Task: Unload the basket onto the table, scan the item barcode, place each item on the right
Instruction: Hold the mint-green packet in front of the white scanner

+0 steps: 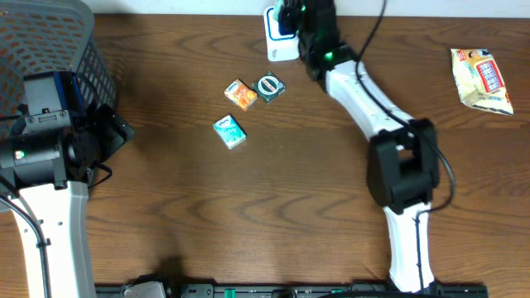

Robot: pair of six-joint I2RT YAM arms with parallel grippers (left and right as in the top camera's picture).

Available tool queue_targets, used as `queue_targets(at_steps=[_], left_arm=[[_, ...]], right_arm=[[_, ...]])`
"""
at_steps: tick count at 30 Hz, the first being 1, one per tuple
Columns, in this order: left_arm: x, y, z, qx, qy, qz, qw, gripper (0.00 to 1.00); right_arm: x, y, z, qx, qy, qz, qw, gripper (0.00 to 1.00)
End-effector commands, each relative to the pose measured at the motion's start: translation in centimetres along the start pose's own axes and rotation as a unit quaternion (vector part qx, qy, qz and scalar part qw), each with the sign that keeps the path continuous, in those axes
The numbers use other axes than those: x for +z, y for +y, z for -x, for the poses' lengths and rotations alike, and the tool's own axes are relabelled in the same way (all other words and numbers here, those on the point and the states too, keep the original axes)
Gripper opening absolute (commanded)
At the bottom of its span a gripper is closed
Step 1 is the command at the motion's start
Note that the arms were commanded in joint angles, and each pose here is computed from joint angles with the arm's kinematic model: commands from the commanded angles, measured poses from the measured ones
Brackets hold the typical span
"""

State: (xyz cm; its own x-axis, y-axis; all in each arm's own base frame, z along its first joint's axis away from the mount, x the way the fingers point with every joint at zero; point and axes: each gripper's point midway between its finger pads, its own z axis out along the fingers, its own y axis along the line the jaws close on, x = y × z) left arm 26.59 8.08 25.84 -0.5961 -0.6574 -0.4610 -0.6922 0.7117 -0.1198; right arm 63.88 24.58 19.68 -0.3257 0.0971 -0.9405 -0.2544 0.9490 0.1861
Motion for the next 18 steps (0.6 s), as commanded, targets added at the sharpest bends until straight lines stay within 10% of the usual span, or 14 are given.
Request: queue_targets(at_steps=[1,18], left_arm=[[0.0,0.1,0.1,-0.006,-0.002,0.002,1.000,0.98],[0.0,0.1,0.1,-0.006,-0.001,0.002,1.000,0.97]], right_arm=[[1.4,0.0,-2.0,-0.033,0.000,-0.012,0.999,0.01],[0.6,-4.2,-2.0,-0.046,0.025,-0.084,0.995,0.01]])
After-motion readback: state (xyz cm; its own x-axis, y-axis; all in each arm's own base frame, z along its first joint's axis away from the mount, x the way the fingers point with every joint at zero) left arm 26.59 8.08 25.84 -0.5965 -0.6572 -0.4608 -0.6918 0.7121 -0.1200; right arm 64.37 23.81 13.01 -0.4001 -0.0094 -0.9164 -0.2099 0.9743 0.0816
